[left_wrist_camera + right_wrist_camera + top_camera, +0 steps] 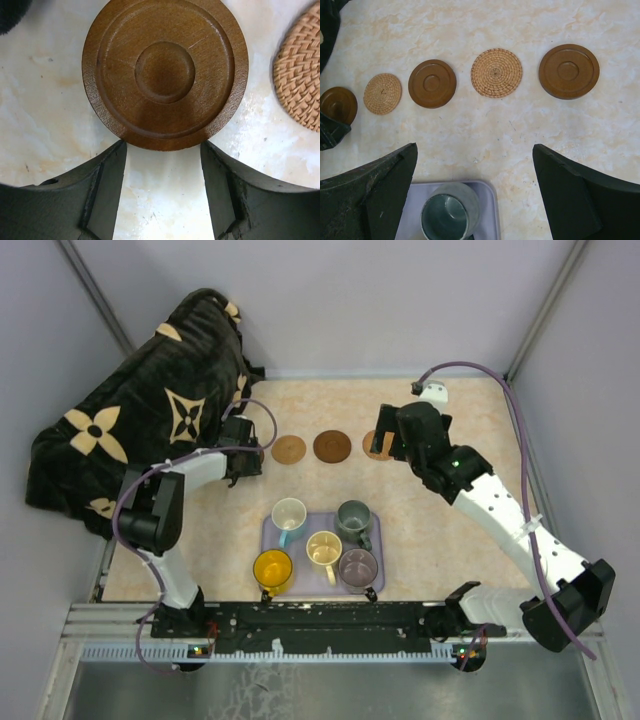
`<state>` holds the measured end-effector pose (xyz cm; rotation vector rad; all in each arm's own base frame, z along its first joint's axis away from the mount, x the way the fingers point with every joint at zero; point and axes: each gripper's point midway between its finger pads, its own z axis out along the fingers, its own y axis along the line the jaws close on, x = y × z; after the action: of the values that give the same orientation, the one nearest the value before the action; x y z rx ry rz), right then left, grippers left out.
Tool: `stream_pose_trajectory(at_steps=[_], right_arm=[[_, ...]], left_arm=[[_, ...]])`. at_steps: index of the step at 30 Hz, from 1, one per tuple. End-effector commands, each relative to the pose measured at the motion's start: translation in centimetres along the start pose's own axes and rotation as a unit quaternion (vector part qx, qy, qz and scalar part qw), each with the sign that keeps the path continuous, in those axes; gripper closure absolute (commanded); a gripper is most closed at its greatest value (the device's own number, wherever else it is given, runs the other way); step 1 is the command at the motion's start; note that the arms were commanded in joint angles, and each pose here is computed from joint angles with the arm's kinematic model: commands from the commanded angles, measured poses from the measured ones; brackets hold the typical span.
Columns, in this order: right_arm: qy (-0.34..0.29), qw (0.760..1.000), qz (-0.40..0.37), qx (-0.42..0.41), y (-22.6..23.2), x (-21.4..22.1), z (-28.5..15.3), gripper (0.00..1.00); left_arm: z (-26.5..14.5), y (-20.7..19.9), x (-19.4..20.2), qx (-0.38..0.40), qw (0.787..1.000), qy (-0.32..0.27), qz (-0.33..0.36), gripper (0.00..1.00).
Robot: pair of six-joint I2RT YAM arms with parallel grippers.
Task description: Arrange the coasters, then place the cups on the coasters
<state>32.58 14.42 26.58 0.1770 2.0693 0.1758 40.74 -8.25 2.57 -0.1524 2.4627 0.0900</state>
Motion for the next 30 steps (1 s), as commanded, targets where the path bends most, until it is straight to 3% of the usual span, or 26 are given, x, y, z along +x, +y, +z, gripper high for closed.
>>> stream_pose_trajectory(at_steps=[1, 15, 30], right_arm=[[-0.033, 0.999, 0.014, 0.005, 0.0, -2.2, -0.1, 0.01], [-0.025, 1.0, 0.011, 0.014, 0.1, -1.9, 1.2, 0.01], [0.021, 0.995, 0.069, 0.073, -6.9, -0.3, 4.9, 0.02]], left_arm=[[1.1, -0.3, -0.7, 0.007, 1.0, 0.004, 0.008, 0.33], [1.8, -0.5, -1.2, 0.01, 1.0, 0.012, 0.008, 0.33], [1.0, -0.2, -2.7, 0.005, 1.0, -0.007, 0.007, 0.32]])
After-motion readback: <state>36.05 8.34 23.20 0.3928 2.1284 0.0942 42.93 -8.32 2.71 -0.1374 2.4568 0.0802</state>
